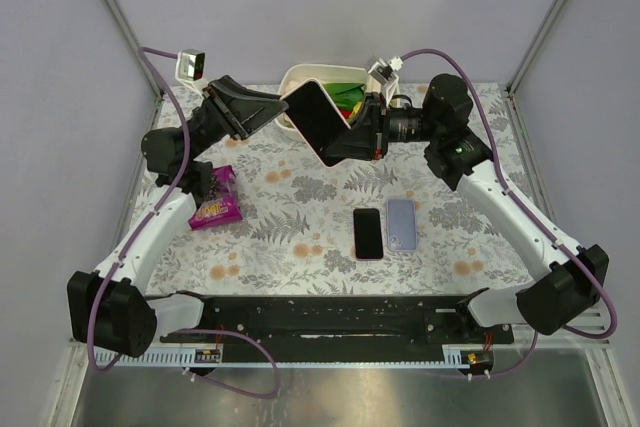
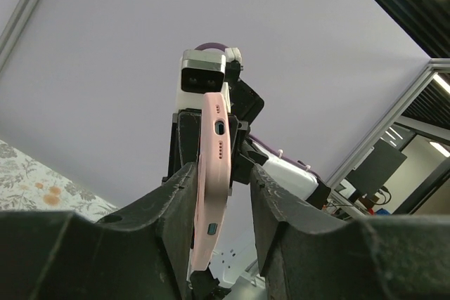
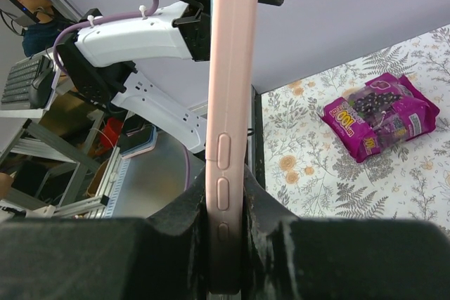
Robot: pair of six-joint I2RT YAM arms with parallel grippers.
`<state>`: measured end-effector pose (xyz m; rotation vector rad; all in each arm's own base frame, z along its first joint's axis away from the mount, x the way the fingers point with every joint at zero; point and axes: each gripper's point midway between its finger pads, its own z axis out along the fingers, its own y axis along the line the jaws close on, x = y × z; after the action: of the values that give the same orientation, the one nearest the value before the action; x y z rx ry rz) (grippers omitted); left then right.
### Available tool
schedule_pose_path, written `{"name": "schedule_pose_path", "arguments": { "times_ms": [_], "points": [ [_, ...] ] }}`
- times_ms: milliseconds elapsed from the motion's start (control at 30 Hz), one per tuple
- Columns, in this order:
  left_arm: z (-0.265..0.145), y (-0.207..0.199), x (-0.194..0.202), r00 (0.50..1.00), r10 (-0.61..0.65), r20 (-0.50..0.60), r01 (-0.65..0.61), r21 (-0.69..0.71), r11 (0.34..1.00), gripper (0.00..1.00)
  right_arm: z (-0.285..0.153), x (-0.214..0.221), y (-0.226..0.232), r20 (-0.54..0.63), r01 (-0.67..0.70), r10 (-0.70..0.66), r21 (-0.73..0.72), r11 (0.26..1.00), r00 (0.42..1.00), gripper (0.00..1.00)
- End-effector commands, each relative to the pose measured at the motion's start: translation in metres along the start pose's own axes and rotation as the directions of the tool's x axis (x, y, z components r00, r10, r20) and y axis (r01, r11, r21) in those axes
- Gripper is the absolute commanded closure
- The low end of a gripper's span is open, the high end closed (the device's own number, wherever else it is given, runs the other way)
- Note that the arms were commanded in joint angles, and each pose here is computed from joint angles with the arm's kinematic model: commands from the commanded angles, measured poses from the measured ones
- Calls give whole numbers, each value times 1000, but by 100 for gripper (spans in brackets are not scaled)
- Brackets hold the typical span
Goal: Take the phone out of the phone case
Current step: Remove the phone case from the phone.
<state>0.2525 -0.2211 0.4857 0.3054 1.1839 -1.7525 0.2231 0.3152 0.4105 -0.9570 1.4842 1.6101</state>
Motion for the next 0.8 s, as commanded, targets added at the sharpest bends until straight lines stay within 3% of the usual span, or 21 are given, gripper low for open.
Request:
{"name": "schedule_pose_path", "arguments": {
  "times_ms": [0,233,500,667,767],
  "points": [
    [8,-12,-8,999,32,19,-33,36,999,61,-7,-20,27,46,141,-140,-34,989,989,100],
    [10,-17,-10,1000,15,28,-17,68,998,66,-8,-13,25,36,139,-138,-29,990,990,100],
    [9,-19,-10,1000,20,23,-22,69,997,63,-9,-10,24,30,142,-142,-26,989,989,100],
    [9,-18,-10,1000,10,30,-12,68,998,69,-10,-8,24,28,147,-146,-26,989,989,100],
    [10,-23,-11,1000,8,29,-10,84,996,85,-11,-4,23,22,155,-154,-23,988,988,100]
  ]
}}
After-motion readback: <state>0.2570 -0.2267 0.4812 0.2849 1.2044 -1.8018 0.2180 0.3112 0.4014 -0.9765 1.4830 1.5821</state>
